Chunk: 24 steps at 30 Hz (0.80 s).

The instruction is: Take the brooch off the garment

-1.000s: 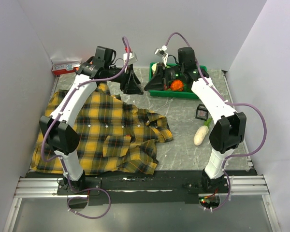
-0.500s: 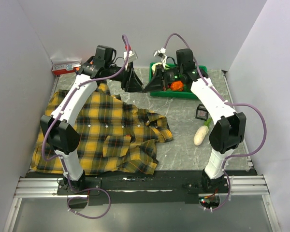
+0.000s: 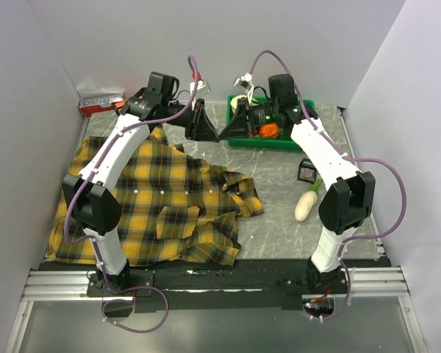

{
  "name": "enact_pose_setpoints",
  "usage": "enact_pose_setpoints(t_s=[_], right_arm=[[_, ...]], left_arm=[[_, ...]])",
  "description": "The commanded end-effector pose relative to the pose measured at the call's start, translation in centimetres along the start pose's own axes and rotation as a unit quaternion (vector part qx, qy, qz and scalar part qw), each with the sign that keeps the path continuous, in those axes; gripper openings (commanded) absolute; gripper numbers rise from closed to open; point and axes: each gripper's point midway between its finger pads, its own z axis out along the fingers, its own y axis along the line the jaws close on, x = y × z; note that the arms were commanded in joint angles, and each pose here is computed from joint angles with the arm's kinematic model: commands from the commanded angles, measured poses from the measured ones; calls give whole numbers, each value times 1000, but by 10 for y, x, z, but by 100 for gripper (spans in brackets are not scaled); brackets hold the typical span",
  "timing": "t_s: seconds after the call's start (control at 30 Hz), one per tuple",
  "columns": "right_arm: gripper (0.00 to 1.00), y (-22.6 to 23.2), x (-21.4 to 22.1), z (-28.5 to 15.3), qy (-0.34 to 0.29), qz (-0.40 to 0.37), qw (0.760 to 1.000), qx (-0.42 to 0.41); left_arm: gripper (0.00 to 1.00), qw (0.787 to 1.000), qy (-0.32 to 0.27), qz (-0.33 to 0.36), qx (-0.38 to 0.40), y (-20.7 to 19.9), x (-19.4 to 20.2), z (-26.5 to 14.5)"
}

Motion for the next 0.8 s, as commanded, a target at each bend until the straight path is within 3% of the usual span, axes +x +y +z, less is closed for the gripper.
enact_pose_setpoints(t_s=[0.0, 0.17, 0.3, 0.47, 0.63, 0.77], right_arm=[[2, 51, -25, -5, -9, -73, 997, -30], [2, 59, -22, -2, 1, -102, 994, -30], [2, 67, -25, -1, 10, -147, 989, -20], [1, 77, -30, -1, 31, -230, 973, -6], [1, 81, -31, 2, 37, -250, 968, -3], [1, 75, -28, 3, 35, -222, 974, 0]], left_arm=[[19, 1000, -2, 14, -7, 6, -1, -1], [16, 1000, -6, 4, -5, 9, 1, -3], [2, 1000, -15, -14, -3, 13, 0, -7], [1, 999, -31, -38, 9, 18, -2, -13], [15, 999, -31, -37, -1, 23, -2, -14], [38, 1000, -21, -6, 6, 16, 2, -17]])
